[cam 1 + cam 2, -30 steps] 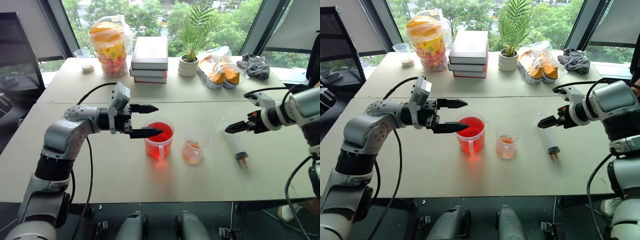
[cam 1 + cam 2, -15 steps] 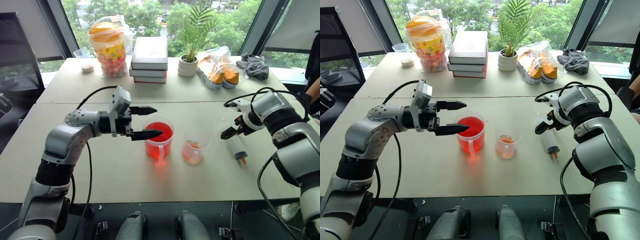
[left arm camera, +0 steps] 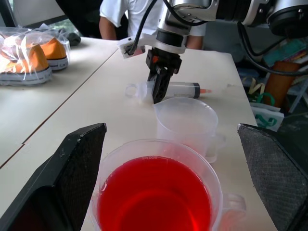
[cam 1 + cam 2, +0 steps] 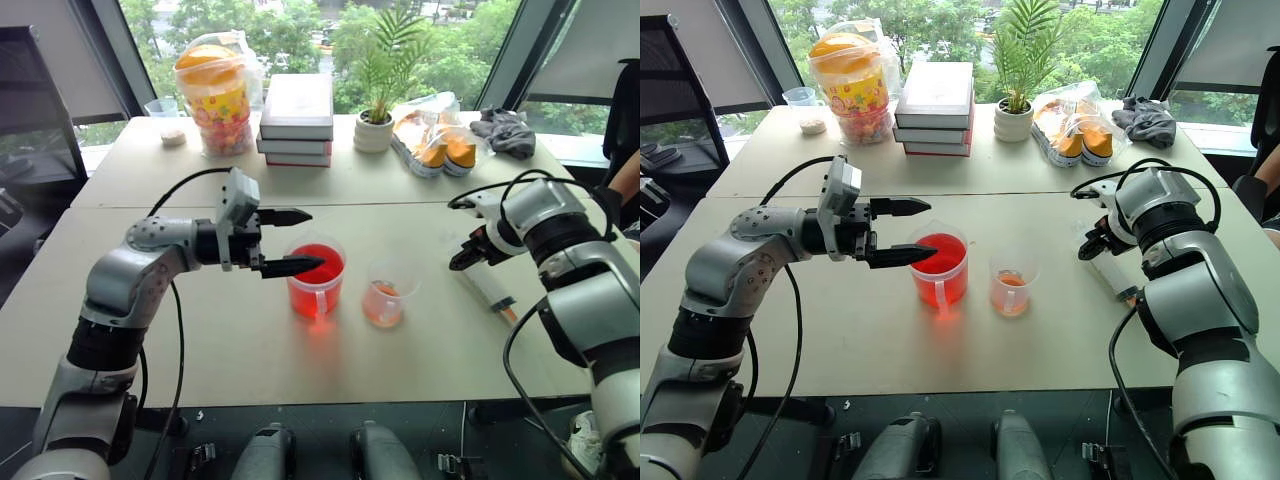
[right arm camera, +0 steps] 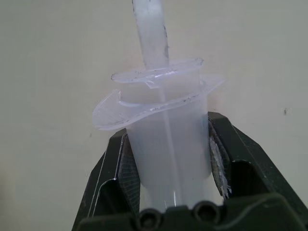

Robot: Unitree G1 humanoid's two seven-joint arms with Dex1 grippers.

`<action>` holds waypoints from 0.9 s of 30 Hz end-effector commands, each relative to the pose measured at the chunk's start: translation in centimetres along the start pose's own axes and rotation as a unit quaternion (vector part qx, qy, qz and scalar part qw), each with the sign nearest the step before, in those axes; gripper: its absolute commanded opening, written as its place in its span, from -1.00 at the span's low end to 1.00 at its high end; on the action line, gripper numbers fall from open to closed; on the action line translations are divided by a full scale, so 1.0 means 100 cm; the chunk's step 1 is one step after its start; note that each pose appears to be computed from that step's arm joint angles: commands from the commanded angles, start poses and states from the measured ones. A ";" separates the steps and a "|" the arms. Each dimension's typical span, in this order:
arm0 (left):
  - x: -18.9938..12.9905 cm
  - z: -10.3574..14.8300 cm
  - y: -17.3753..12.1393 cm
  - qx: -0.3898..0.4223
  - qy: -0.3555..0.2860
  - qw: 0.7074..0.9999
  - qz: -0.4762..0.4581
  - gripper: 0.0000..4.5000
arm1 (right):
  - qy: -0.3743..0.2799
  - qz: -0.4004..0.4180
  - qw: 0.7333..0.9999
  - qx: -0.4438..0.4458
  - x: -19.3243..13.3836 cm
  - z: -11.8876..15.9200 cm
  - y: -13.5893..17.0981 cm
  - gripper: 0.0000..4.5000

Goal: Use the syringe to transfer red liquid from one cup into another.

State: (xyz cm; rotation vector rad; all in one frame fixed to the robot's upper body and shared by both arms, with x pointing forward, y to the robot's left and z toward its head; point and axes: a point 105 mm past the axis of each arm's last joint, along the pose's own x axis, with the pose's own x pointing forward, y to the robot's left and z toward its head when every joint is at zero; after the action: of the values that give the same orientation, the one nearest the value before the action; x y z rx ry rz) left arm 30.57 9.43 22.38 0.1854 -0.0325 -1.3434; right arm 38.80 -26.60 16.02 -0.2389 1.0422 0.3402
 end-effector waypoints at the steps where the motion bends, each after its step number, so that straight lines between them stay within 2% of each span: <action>1: -0.011 0.017 0.007 0.029 -0.009 0.999 0.011 1.00 | -0.159 -0.003 0.986 -0.049 -0.060 0.049 0.002 -0.29; 3: -0.014 0.019 0.010 0.032 -0.006 0.999 0.016 1.00 | -0.237 0.013 0.969 -0.071 -0.089 0.065 0.015 -0.29; 5: -0.018 0.023 0.014 0.033 -0.005 0.999 0.018 1.00 | -0.340 0.042 0.935 -0.093 -0.122 0.084 0.034 -0.29; 7: -0.023 0.027 0.019 0.035 -0.005 0.999 0.024 1.00 | -0.443 0.077 0.884 -0.127 -0.155 0.099 0.061 -0.29; 9: -0.025 0.034 0.024 0.037 -0.006 0.999 0.028 1.00 | -0.553 0.123 0.809 -0.159 -0.189 0.108 0.092 -0.29; 10: -0.027 0.036 0.025 0.038 -0.006 0.999 0.028 1.00 | -0.587 0.142 0.781 -0.159 -0.198 0.109 0.104 -0.29; 16: -0.038 0.046 0.031 0.041 0.006 0.999 0.027 1.00 | -0.647 0.272 0.689 -0.181 -0.201 0.093 0.169 -0.29; 18: -0.039 0.049 0.033 0.040 0.006 0.999 0.027 1.00 | -0.642 0.314 0.673 -0.191 -0.192 0.083 0.184 -0.29; 21: -0.043 0.053 0.034 0.038 0.008 0.999 0.025 1.00 | -0.628 0.345 0.667 -0.206 -0.169 0.071 0.203 -0.29; 27: -0.038 0.065 0.030 0.034 0.000 0.999 -0.003 1.00 | -0.593 0.363 0.684 -0.222 -0.108 0.055 0.227 -0.29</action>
State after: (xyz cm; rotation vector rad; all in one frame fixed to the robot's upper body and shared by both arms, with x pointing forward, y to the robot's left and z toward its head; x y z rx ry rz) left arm 32.42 13.22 28.30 0.2319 -0.0359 -1.3201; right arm 29.94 -6.16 26.68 0.0601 -0.2687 1.2601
